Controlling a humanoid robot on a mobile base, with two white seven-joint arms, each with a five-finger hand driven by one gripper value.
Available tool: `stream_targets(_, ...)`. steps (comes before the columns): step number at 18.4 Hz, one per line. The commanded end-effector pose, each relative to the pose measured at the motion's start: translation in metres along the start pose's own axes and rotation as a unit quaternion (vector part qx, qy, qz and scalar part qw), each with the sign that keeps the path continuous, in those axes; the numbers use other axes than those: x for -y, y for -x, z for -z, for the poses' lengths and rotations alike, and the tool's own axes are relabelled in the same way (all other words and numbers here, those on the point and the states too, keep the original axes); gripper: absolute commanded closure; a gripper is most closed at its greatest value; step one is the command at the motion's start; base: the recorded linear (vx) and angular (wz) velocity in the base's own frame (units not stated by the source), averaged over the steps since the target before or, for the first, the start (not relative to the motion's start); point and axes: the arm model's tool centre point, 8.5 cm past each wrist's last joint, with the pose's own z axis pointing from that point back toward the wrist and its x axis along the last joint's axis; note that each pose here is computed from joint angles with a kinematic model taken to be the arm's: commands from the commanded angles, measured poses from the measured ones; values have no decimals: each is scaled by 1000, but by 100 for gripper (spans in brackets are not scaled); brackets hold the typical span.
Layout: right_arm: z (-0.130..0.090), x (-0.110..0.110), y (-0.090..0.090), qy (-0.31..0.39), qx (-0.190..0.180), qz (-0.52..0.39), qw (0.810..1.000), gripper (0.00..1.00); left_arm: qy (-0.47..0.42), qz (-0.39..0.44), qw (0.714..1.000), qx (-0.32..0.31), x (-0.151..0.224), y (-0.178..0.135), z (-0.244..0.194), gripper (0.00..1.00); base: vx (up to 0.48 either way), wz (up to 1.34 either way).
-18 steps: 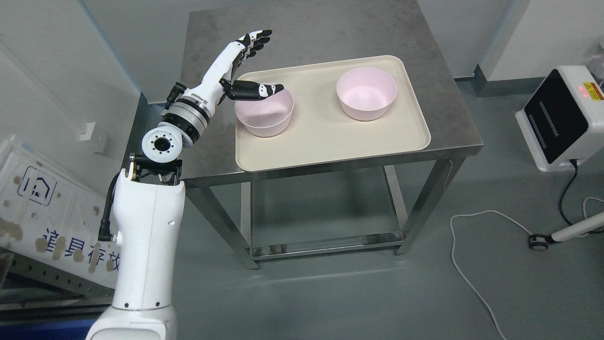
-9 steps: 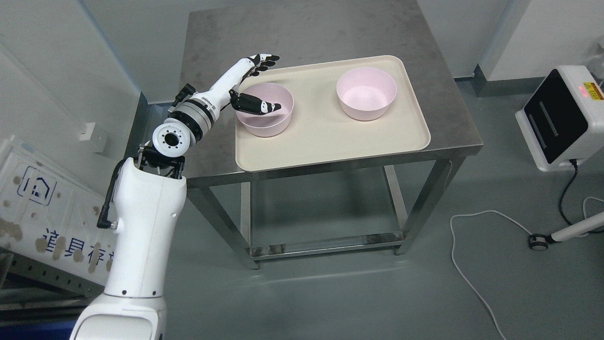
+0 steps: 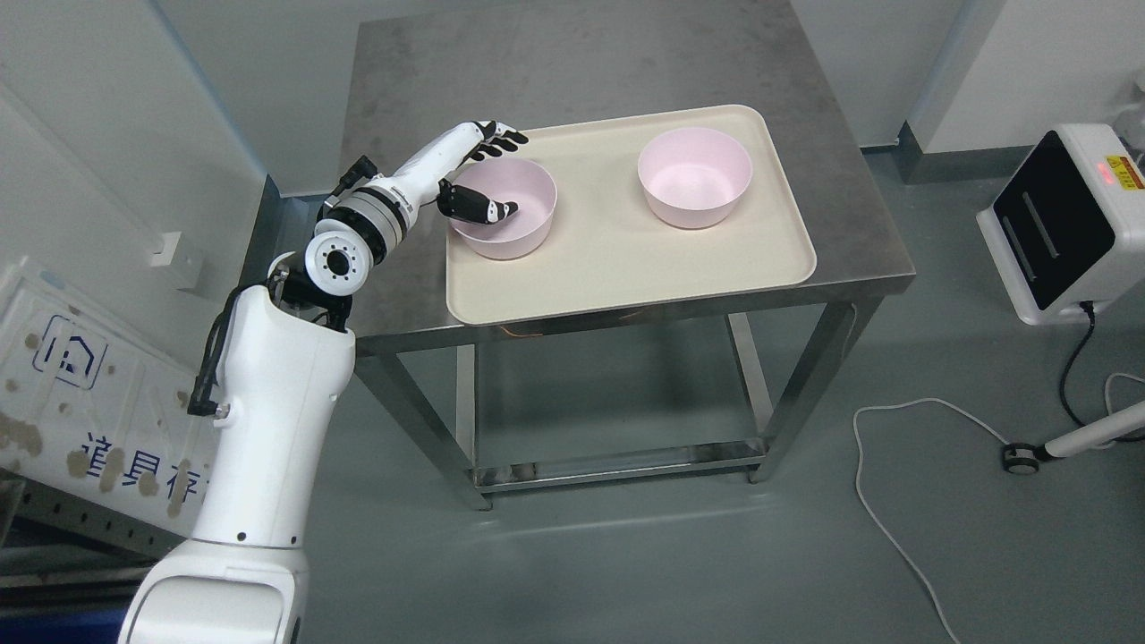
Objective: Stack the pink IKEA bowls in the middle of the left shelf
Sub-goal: 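Grasp the rim of the nearer pink bowl with the left hand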
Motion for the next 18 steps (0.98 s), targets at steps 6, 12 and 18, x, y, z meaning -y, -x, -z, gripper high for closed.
stream_targets(6, 0, 11, 0, 9, 0, 0, 1000, 0, 27, 77, 997, -9, 7, 1, 12, 61, 0, 0)
stream_targets(12, 0, 11, 0, 9, 0, 0, 1000, 0, 32, 81, 996, 23, 16, -12, 18, 86, 0, 0)
stream_targets(18, 0, 11, 0, 9, 0, 0, 1000, 0, -15, 75, 996, 42, -30, -24, 17, 100, 0, 0)
